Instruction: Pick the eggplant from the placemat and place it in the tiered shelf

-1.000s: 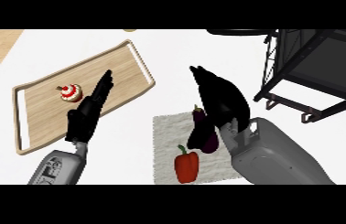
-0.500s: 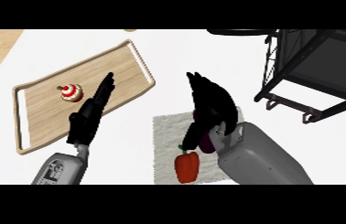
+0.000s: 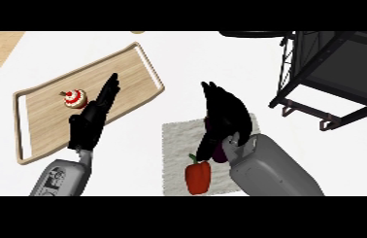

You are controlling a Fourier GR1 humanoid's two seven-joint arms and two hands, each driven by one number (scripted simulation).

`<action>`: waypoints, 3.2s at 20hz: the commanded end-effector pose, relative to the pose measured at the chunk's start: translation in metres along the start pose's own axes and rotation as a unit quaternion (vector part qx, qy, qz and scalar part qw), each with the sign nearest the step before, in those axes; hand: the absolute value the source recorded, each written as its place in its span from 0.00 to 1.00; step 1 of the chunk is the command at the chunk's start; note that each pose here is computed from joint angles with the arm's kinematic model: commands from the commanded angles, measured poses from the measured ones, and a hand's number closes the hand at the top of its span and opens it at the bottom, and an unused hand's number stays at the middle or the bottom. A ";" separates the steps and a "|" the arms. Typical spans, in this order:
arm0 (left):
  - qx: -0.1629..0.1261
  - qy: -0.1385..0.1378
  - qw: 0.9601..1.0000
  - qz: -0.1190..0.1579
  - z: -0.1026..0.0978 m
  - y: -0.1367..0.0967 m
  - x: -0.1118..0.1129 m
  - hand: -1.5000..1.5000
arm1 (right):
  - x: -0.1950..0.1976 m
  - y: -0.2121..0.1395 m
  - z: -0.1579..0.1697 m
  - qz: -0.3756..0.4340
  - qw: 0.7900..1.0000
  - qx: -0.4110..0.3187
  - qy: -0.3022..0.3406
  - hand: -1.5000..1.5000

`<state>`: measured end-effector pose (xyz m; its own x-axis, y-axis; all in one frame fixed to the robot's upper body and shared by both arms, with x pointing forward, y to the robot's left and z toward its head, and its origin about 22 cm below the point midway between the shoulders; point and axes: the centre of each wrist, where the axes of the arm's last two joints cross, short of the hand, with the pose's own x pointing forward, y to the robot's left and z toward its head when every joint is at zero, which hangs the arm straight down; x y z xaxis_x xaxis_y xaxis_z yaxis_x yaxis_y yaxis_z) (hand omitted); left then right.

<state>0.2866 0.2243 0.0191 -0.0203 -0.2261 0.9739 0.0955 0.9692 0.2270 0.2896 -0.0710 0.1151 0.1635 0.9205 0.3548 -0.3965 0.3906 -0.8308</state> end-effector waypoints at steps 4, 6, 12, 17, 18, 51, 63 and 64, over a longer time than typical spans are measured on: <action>0.001 0.002 1.000 0.002 0.015 0.009 -0.017 0.50 | -0.008 0.016 -0.012 0.042 0.997 0.016 0.070 0.00; 0.000 -0.008 1.000 0.002 -0.006 0.008 0.009 0.50 | 0.009 0.011 -0.008 0.038 0.997 0.013 0.070 0.00; -0.001 -0.005 1.000 -0.003 0.011 0.000 -0.007 0.50 | -0.010 0.010 -0.016 0.052 0.995 0.018 0.082 0.00; 0.006 -0.006 1.000 -0.010 -0.009 -0.012 0.010 0.50 | -0.006 0.042 -0.026 0.045 0.995 0.025 0.082 0.00; 0.008 0.000 1.000 -0.004 -0.001 -0.008 -0.012 0.50 | -0.009 0.033 -0.027 0.046 0.995 0.022 0.084 0.00; 0.026 0.017 1.000 0.001 0.014 0.005 -0.011 0.50 | -0.096 0.040 0.019 0.184 0.911 0.154 -0.335 1.00; 0.066 0.024 0.998 0.008 0.025 0.019 -0.019 0.50 | -0.203 -0.075 0.056 -0.002 0.834 0.125 -0.537 1.00; 0.068 0.026 0.997 0.007 0.027 0.020 -0.022 0.50 | -0.217 -0.084 0.056 -0.025 0.831 0.116 -0.543 1.00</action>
<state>0.2668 0.2489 0.0069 0.0247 -0.2218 0.9748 -0.0218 0.9747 0.2223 0.2378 -0.2589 0.1084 -0.6516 0.4143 0.6354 -0.6086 0.2143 -0.7639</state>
